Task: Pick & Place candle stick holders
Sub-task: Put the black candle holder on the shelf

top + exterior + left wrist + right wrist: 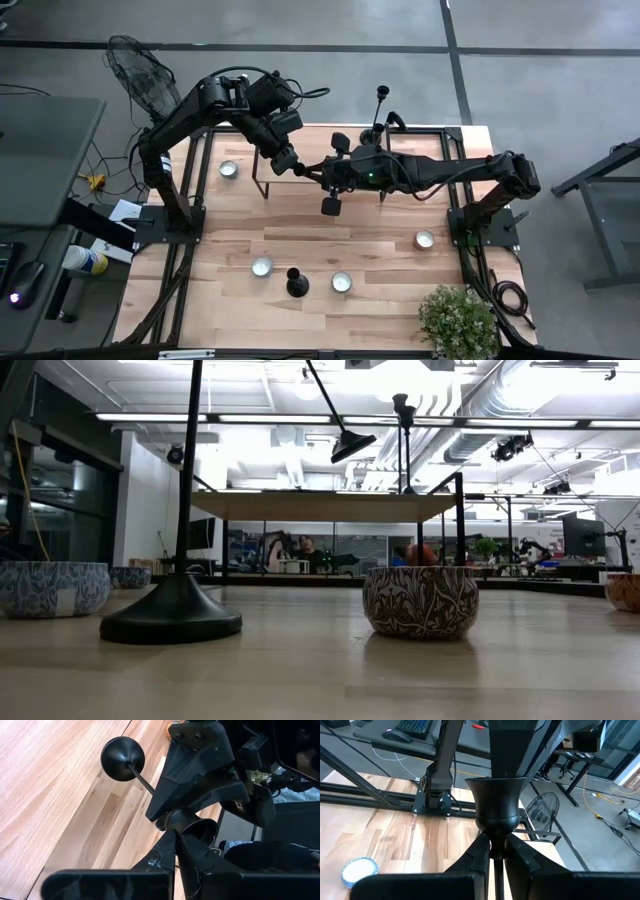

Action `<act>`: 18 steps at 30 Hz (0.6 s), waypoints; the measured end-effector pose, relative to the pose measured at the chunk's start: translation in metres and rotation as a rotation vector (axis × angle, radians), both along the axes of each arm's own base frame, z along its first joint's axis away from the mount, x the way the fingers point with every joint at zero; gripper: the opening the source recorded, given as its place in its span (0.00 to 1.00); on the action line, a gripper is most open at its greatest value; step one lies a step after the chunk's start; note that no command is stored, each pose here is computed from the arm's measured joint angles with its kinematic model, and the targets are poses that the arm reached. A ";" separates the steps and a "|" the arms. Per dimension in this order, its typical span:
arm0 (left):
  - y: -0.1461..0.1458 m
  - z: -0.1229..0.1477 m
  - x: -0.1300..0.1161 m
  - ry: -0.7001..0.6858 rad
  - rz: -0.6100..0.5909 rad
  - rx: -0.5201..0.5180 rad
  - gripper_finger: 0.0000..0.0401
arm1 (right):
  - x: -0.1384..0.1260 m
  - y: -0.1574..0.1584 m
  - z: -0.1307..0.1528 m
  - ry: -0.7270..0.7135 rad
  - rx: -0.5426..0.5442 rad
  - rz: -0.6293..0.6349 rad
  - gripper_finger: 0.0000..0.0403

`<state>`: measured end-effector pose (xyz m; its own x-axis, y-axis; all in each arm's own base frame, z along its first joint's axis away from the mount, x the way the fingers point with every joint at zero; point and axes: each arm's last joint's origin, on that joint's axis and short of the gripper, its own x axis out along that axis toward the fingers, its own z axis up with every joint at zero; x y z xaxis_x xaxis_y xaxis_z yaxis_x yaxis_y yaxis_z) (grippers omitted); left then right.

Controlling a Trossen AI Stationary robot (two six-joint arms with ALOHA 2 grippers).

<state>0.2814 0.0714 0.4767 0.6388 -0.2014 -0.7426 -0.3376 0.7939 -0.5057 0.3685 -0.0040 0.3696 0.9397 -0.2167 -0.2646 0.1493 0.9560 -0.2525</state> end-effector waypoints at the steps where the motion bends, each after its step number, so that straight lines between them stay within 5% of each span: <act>1: 0.000 0.000 0.000 0.000 0.000 0.000 0.01 | 0.000 0.000 0.000 0.000 0.000 0.000 0.07; 18: 0.000 0.000 0.000 -0.002 -0.004 -0.004 0.05 | 0.000 0.000 0.000 0.000 0.005 0.000 0.07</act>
